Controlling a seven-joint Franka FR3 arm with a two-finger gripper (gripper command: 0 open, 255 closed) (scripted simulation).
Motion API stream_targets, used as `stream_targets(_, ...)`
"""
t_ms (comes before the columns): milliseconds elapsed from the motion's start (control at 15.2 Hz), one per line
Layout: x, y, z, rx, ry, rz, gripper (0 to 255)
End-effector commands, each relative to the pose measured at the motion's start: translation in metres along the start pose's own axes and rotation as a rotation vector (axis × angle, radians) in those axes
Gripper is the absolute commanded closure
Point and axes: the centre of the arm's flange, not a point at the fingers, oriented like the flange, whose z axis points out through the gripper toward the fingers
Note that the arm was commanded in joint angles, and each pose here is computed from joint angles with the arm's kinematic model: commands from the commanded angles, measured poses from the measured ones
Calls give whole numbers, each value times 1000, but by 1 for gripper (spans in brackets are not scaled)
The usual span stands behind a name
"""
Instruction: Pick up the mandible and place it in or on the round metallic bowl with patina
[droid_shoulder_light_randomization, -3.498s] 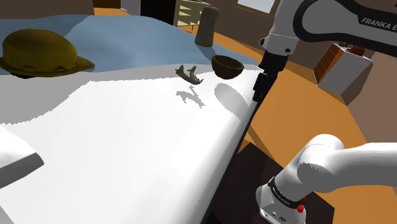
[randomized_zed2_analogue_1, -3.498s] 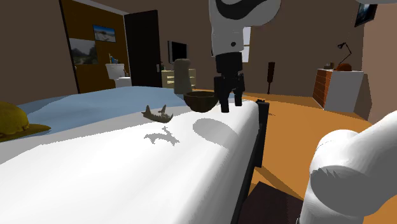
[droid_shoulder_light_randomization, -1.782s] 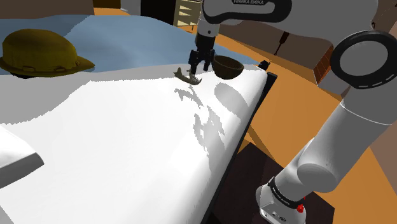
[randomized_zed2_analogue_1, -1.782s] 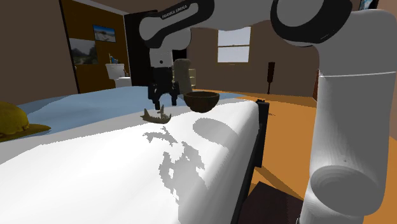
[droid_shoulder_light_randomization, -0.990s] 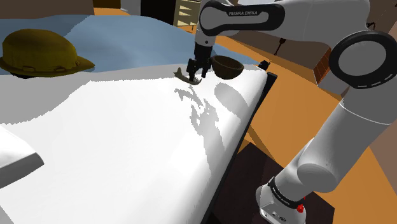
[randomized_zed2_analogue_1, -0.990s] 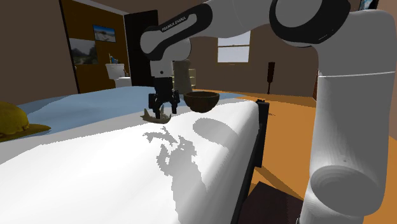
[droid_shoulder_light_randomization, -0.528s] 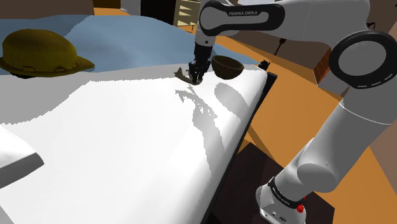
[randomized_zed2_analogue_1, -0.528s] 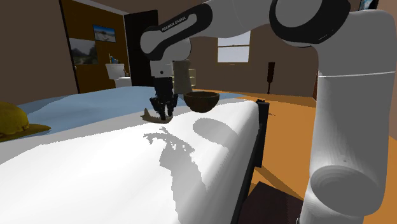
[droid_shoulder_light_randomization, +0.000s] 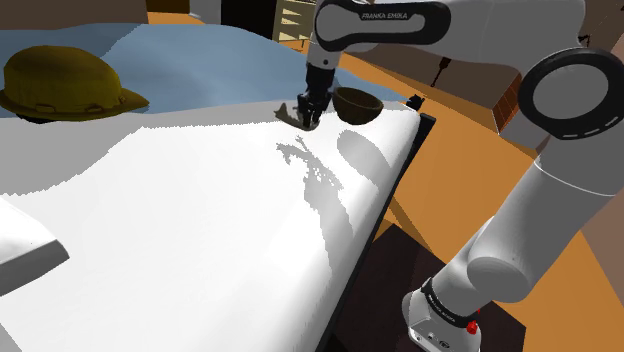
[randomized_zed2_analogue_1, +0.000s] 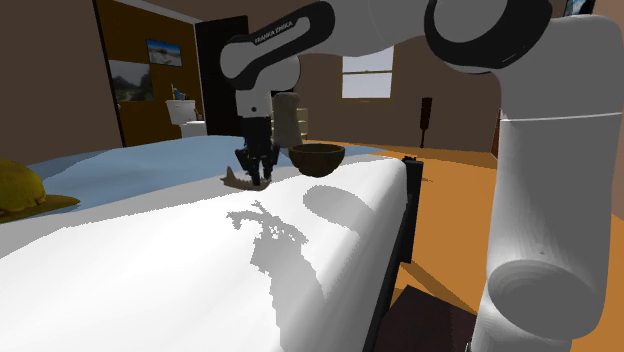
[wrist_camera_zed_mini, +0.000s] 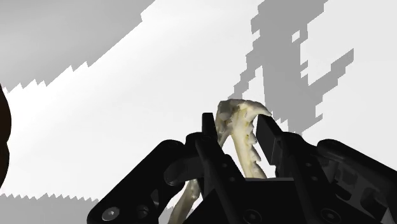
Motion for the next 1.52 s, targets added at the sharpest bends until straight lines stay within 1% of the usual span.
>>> stream_targets(0, -1, 0, -10, 0, 0, 0, 255)
stream_targets(1452, -11, -3, -126, 0, 0, 0, 255)
